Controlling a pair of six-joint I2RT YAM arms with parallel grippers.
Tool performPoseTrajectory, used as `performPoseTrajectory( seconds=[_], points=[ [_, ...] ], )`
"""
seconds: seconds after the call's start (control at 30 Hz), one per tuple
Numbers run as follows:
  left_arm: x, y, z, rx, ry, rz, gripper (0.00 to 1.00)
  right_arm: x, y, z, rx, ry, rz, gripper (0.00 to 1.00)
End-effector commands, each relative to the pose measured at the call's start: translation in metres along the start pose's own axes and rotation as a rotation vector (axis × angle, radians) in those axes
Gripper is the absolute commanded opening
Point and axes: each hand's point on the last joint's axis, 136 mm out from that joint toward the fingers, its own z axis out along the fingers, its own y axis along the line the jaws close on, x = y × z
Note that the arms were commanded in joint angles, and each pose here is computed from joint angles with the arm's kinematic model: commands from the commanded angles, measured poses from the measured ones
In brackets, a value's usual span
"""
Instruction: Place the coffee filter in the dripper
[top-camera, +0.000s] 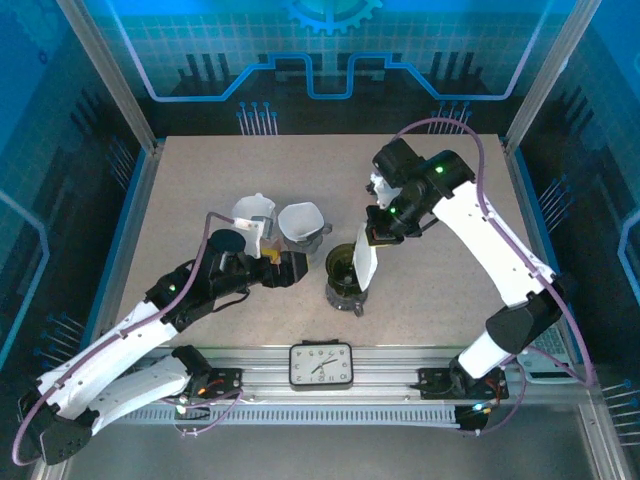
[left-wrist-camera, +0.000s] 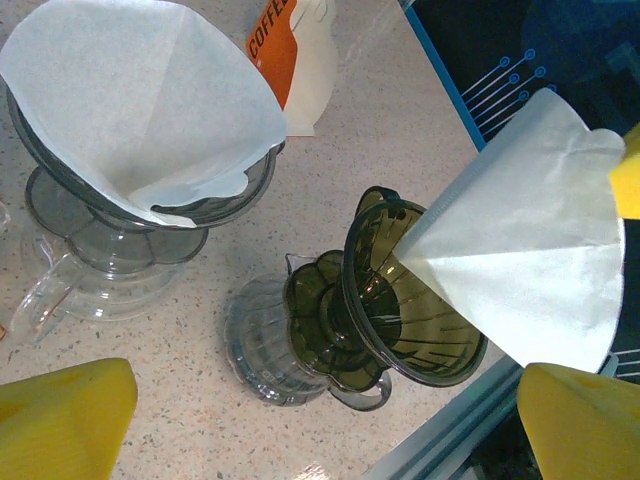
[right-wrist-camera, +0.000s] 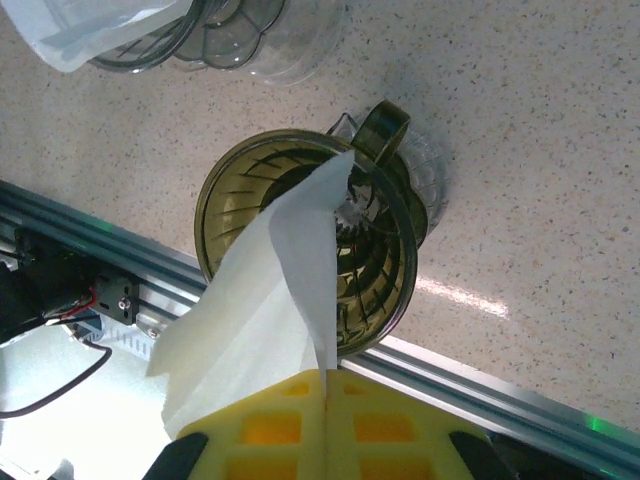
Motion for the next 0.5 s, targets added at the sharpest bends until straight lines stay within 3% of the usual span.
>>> performPoseTrajectory(
  seconds=[0.0, 0.47],
  points=[
    [-0.008, -0.009, -0.003, 0.045, -0.022, -0.004, 0.99, 0.002, 0.000, -0.001, 0.031, 0.027, 0.027, 0.00],
    [-0.003, -0.043, 0.026, 0.221, 0.070, -0.002, 0.99, -0.003, 0.001, 0.029, 0.147, 0.122, -0.019, 0.00]
  ],
)
